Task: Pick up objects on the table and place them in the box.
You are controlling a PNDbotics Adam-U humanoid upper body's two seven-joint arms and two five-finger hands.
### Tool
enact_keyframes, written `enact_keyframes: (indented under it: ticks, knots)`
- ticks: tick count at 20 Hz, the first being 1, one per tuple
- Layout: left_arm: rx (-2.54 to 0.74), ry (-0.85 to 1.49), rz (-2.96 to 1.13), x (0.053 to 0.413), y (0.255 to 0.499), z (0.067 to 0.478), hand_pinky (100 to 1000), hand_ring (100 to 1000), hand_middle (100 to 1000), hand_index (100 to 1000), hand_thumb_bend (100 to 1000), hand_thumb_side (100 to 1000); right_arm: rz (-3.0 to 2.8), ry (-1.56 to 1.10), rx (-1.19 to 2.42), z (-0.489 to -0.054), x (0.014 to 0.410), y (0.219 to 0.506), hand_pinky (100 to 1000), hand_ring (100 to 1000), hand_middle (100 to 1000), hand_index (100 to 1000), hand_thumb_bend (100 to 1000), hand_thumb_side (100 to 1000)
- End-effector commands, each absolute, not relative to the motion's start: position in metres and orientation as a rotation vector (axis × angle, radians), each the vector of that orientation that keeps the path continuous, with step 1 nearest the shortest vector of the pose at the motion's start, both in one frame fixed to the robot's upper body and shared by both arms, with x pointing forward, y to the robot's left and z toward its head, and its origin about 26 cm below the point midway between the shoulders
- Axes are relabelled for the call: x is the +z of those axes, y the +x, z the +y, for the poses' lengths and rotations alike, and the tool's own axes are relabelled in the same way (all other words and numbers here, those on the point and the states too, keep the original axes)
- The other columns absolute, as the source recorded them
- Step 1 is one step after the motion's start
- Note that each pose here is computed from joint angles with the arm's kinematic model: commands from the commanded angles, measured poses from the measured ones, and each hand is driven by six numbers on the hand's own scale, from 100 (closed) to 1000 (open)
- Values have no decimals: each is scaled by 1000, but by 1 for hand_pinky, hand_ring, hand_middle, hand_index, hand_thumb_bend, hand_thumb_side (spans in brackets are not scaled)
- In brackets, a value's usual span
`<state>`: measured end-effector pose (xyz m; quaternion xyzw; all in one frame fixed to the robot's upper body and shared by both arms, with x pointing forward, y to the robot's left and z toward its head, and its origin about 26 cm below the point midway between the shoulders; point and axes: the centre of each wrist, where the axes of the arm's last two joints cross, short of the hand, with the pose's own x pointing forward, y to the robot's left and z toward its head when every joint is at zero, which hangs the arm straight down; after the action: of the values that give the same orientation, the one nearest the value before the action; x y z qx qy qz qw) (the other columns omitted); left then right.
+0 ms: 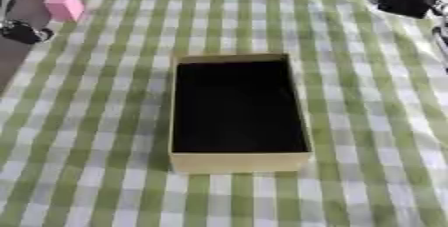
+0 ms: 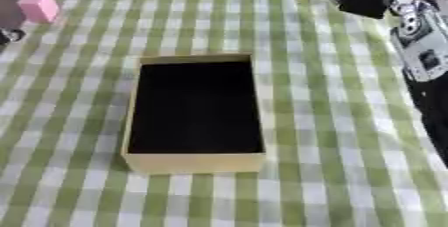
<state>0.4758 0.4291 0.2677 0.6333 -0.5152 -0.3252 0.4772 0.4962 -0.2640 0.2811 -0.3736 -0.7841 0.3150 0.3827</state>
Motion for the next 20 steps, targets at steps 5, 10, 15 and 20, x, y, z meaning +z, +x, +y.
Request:
enact_keyframes:
  ticks: [5,10,15,20]
  knots:
    - [-720,1632,-1293,303,466,443,823,825,814,874,548,163,-2055,-1004,807,-270,307,490,741,859,865,925,439,571]
    - [-687,1662,-1294,315,463,446,823,823,809,872,545,163,-2092,-1006,819,-269,316,485,742,859,865,926,440,572]
    - [-658,1684,-1312,326,461,447,821,816,802,874,543,166,-2128,-1011,839,-268,325,479,744,860,865,928,440,572]
    - [-639,1696,-1323,334,459,447,821,816,802,873,542,170,-2147,-1010,843,-268,330,475,745,859,865,928,442,571]
